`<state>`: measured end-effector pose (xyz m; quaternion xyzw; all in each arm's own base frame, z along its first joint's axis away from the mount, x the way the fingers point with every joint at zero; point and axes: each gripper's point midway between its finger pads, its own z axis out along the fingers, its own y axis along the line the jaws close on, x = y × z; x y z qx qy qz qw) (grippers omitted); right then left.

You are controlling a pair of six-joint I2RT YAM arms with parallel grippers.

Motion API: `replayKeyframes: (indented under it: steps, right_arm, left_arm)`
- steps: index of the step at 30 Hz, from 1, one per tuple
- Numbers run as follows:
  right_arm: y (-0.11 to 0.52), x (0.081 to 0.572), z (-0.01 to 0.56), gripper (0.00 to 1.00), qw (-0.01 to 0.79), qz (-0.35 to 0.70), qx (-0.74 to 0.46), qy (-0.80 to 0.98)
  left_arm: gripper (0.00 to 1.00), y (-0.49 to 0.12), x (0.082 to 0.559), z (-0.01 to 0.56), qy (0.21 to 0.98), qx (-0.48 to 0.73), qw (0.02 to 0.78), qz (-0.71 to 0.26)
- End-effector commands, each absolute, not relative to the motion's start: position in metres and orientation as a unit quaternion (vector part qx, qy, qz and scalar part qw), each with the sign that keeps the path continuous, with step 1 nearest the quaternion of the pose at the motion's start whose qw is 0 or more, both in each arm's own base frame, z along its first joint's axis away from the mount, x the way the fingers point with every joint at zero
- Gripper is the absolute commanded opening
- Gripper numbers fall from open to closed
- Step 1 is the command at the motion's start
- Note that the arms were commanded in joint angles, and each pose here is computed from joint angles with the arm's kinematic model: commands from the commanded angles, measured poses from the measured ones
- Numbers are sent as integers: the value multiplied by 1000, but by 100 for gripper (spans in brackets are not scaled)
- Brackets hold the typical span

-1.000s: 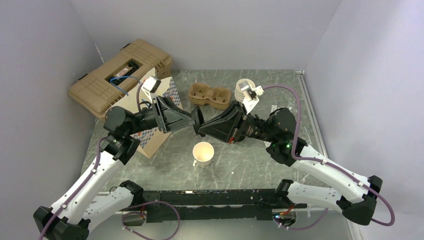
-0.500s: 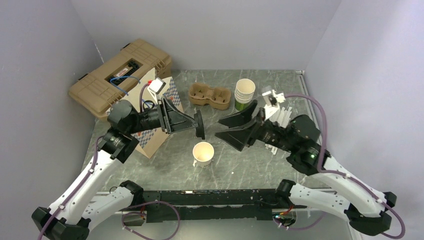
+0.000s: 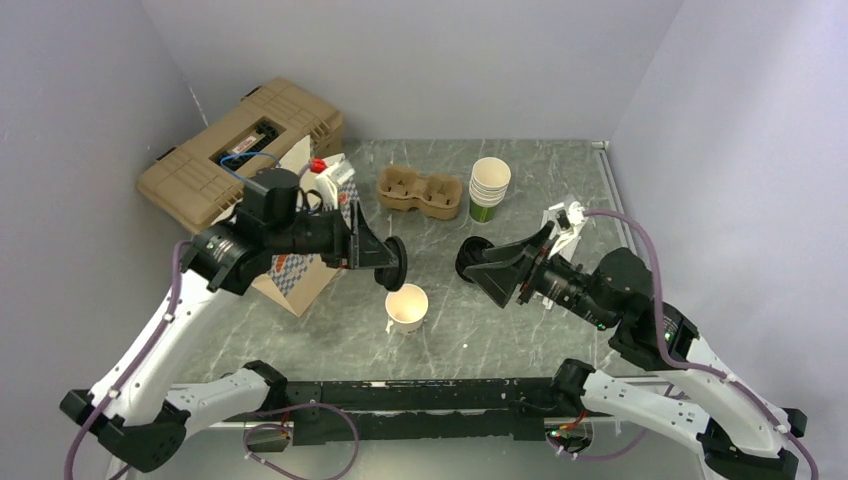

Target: Pack the takeout coffee

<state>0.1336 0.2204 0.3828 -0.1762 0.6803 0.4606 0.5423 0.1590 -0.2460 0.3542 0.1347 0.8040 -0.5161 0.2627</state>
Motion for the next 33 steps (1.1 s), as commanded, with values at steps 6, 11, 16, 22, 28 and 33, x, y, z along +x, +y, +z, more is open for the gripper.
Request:
replayKeyframes:
  steps: [6, 11, 16, 22, 28, 33]
  right_arm:
    - [199, 156, 295, 66, 497, 333, -147, 788]
    - [194, 159, 262, 65, 472, 298, -138, 818]
    - [190, 159, 236, 65, 451, 275, -129, 839]
    - [187, 153, 221, 64, 439, 278, -124, 845]
    - [182, 148, 217, 64, 436, 284, -119, 846]
    - [181, 145, 212, 64, 431, 288, -119, 847]
  left_arm:
    - [45, -246, 151, 289, 901, 159, 228, -334]
    - [44, -251, 155, 258, 929, 169, 220, -245]
    - [43, -260, 163, 232, 944, 188, 210, -169]
    - [43, -269, 177, 210, 952, 206, 195, -110]
    - [44, -271, 182, 188, 959, 215, 173, -60]
    - [44, -277, 182, 178, 961, 219, 161, -57]
